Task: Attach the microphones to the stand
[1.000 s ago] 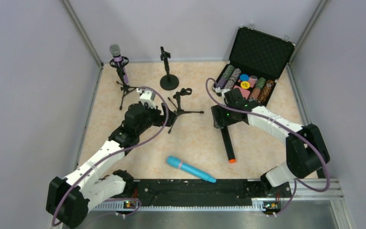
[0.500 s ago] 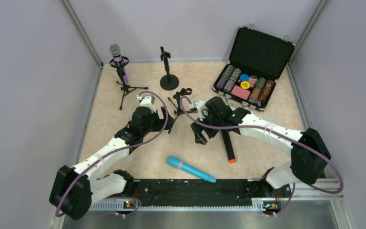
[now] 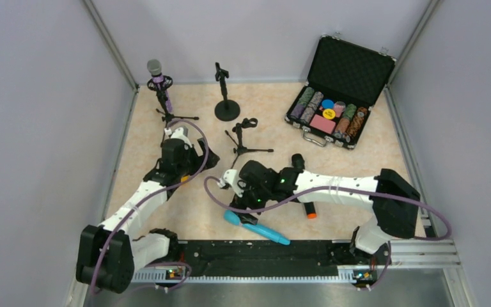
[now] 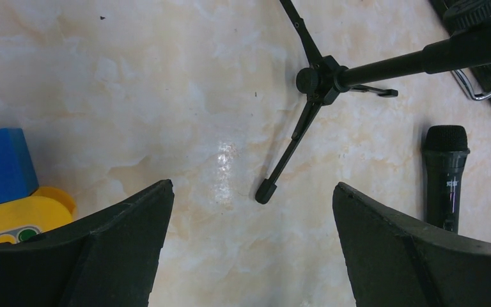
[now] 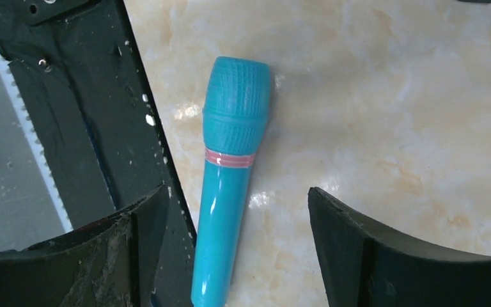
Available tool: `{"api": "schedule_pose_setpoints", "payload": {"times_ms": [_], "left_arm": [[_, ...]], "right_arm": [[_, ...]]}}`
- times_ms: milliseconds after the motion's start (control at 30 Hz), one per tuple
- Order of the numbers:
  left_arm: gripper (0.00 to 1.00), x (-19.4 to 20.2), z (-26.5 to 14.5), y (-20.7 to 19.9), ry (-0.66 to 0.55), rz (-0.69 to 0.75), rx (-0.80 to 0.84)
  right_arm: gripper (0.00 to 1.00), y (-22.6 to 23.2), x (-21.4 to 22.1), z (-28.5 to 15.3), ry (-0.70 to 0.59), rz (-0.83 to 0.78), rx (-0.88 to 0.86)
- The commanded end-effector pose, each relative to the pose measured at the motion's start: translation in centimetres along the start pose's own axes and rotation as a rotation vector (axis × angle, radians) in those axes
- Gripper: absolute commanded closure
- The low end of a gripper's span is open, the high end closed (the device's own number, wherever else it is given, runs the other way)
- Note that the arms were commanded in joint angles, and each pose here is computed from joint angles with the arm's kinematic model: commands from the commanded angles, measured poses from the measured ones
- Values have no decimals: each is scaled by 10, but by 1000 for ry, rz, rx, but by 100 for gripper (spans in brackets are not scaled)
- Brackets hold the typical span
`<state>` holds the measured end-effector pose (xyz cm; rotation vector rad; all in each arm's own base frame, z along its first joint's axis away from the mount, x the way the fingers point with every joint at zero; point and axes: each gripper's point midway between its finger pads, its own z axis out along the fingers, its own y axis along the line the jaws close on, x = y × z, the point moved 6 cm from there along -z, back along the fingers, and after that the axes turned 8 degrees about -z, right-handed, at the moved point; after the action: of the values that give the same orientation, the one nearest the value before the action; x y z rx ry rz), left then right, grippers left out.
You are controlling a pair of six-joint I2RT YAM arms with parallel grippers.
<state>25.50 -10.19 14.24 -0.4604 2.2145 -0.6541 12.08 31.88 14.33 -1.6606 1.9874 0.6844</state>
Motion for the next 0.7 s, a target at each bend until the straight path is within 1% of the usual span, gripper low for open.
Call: {"api": "schedule_pose_setpoints", "payload": {"times_ms": [0,167,300,400,533,667], "left_arm": [[1,-2,-2,-4,14,-22,54],[1,-1,-7,0,3,-14,36],[1,-4,-11,-3,-6,6,56],[2,-6,-12,-7,-13,18,71],[2,-10,-15,-11,-27,25,83],[2,-14,-20,-15,-52,48,116]], "right_arm": [[23,6,-16,17,17,-55,92],[25,21,-11,41,87,-112,107],[28,17,-1,54,150,-126,225],[38,12,3,57,163,-103,293],[52,8,6,61,149,-81,333],[65,2,10,65,167,-86,384]]}}
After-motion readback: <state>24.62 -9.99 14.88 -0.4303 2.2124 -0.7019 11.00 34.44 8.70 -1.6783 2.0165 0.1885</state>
